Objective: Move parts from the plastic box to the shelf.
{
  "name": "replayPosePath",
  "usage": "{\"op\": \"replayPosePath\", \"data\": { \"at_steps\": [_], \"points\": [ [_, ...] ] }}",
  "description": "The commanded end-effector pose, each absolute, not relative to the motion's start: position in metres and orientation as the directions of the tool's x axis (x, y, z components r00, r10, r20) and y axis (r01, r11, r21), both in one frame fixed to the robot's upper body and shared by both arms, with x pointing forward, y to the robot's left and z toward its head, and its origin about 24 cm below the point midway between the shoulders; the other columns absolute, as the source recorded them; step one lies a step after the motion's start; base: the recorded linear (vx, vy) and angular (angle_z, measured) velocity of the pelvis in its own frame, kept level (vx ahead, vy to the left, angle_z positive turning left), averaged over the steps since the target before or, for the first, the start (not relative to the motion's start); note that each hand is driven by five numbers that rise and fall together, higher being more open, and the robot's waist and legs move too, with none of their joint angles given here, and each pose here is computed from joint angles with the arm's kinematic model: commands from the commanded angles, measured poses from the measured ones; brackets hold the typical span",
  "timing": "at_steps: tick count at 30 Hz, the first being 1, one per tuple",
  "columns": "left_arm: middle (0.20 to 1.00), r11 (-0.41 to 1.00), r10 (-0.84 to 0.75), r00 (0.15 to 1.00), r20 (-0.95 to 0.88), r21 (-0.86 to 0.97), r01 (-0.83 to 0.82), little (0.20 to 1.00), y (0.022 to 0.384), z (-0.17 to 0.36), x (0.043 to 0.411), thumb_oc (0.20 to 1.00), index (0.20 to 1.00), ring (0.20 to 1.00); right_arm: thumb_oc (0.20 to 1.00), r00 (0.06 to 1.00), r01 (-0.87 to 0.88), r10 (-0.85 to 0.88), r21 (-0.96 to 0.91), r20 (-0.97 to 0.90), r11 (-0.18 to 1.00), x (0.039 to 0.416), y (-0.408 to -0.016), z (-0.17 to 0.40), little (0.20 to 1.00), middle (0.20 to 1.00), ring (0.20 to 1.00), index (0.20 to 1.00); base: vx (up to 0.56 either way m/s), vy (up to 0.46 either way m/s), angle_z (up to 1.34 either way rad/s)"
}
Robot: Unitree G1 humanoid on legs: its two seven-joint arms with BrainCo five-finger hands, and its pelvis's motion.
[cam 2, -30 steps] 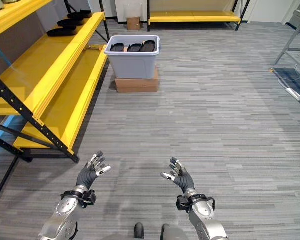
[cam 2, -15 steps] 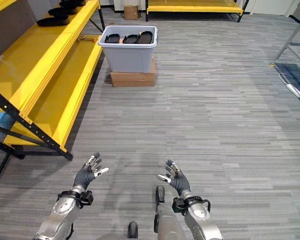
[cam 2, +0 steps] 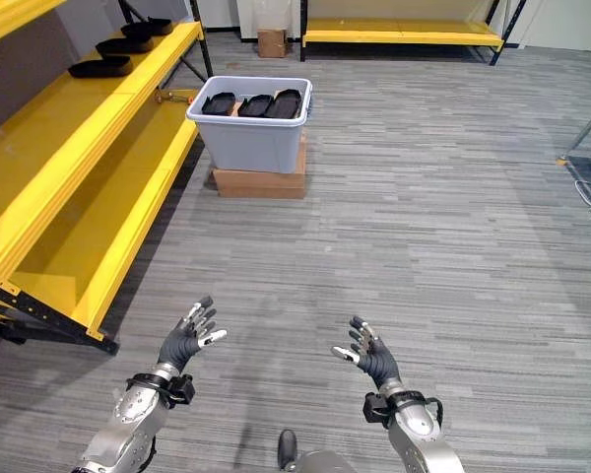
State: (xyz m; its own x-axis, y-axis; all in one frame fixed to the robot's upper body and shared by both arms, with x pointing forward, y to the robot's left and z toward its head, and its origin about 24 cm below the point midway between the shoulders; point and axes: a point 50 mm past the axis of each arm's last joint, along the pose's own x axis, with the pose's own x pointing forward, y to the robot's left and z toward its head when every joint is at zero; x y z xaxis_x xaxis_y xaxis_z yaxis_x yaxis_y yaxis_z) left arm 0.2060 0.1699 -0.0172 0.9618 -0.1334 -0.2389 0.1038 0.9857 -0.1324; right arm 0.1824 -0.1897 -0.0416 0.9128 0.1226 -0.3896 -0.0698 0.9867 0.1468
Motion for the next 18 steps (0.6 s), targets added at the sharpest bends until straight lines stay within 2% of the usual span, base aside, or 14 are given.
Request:
{"op": "replayPosePath", "data": {
  "at_steps": [1,10,18],
  "points": [
    [1.000,0.984,-0.143,0.981,-0.131,-0.126,0.127,1.000,0.175,0.003,0.216,1.000,1.000,1.000,1.000,0.961,-0.072,0.115,0.173,-0.252,0.982,0.197,-0.192,-0.017,1.000,1.000,1.000,1.000,0.15,0.026,-0.20],
    [1.000,0.989,-0.125,0.978,-0.166,-0.102,0.109,1.000,0.179,-0.005,0.207,1.000,1.000,1.000,1.000,0.953,-0.064,0.111,0.170,-0.283,0.983,0.189,-0.189,-0.025,1.000,1.000,1.000,1.000,0.29,0.172,-0.17],
    [1.000,0.991,-0.125,0.982,-0.139,-0.065,0.117,1.000,0.186,0.004,0.213,1.000,1.000,1.000,1.000,0.946,-0.088,0.151,0.223,-0.286,0.971,0.189,-0.174,-0.027,1.000,1.000,1.000,1.000,0.24,0.288,-0.32]
  ]
}}
